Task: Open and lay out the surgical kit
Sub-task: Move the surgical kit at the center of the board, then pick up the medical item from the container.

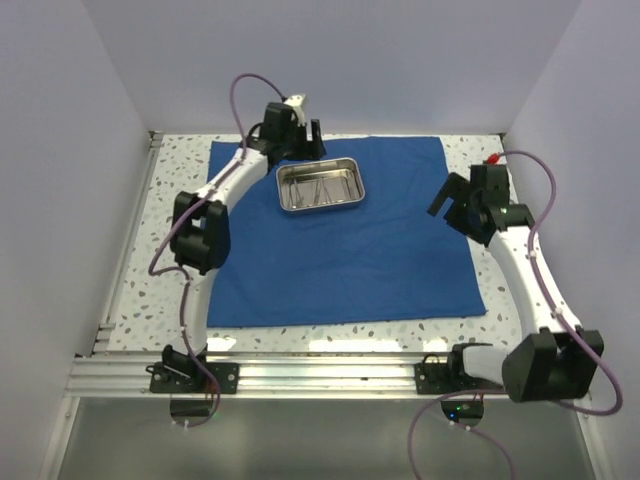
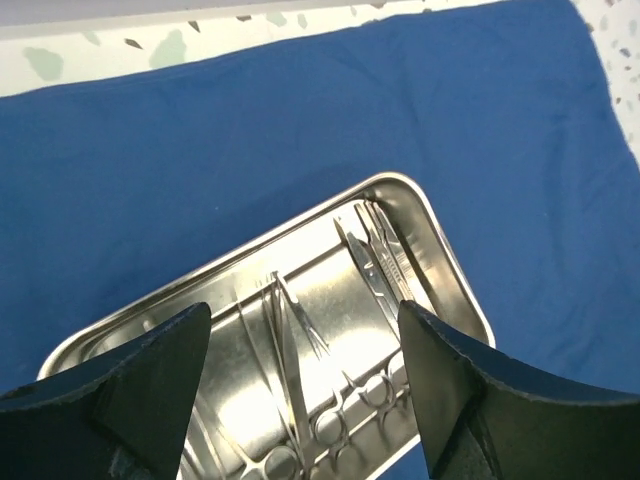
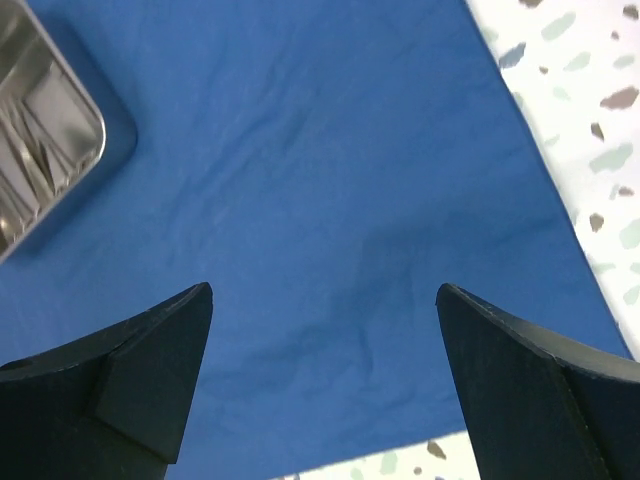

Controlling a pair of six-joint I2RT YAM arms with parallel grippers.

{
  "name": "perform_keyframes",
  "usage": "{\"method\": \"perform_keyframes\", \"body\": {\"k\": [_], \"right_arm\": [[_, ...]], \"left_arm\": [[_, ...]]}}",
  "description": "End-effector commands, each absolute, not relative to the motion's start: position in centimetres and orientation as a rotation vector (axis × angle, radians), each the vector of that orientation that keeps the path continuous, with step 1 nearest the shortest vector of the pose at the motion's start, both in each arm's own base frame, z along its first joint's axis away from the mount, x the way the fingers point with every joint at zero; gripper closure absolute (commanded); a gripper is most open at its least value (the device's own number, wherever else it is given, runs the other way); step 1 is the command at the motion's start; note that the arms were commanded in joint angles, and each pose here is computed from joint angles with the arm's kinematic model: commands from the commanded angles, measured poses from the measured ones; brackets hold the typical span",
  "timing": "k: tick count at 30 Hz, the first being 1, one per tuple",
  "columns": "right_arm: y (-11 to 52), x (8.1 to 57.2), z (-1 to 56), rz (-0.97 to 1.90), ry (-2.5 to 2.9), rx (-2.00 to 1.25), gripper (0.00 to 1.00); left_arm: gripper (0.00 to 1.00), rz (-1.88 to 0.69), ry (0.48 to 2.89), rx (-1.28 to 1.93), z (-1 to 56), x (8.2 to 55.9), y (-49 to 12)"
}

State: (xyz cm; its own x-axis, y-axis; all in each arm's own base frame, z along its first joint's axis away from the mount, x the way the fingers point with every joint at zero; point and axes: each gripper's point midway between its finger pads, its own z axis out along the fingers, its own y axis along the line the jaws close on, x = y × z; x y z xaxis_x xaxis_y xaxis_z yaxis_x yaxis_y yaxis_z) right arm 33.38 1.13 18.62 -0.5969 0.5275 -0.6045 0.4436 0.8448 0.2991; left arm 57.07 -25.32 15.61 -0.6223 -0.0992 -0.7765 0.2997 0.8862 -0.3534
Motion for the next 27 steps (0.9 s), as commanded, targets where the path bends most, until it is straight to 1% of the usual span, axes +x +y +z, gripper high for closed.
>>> {"method": "perform_keyframes", "body": {"k": [1, 6, 8, 12, 13, 16, 18, 24, 25, 27], "right_arm": [[1.4, 30.0, 19.4, 0.160, 2.298, 0.690, 0.01], [1.3, 25.9, 20.7, 0.165, 2.300, 0.688, 0.01], [1.2, 24.7, 21.0, 0.157, 2.298, 0.689, 0.01], [0.8, 22.5, 21.9, 0.136, 2.296, 0.671, 0.01], [0.7, 22.1, 22.1, 0.127, 2.291, 0.656, 0.01], [0.1, 21.0, 22.5, 0.087, 2.292, 0.647, 0.01], [0.0, 20.5, 22.9, 0.079, 2.294, 0.638, 0.01], [-0.2, 19.5, 23.9, 0.065, 2.291, 0.610, 0.01], [-0.2, 19.4, 23.9, 0.061, 2.295, 0.602, 0.01], [-0.3, 19.1, 23.8, 0.056, 2.298, 0.597, 0.01]], "left_arm": [[0.21, -0.533, 2.143, 0.093, 15.6, 59.1, -27.0], [0.29, -0.475, 2.184, 0.047, 12.6, 58.9, -28.7], [0.37, -0.390, 2.209, 0.011, 11.2, 58.9, -27.9], [0.47, -0.326, 2.257, 0.042, 8.4, 57.6, -28.7], [0.51, -0.313, 2.264, 0.058, 7.9, 57.3, -28.8], [0.55, -0.240, 2.290, 0.071, 6.3, 56.1, -29.1], [0.55, -0.210, 2.302, 0.079, 5.4, 55.5, -29.2], [0.60, -0.128, 2.351, 0.042, 2.5, 55.0, -28.2], [0.63, -0.118, 2.349, 0.024, 2.4, 55.2, -27.9], [0.64, -0.112, 2.361, 0.021, 1.8, 55.0, -28.0]]}}
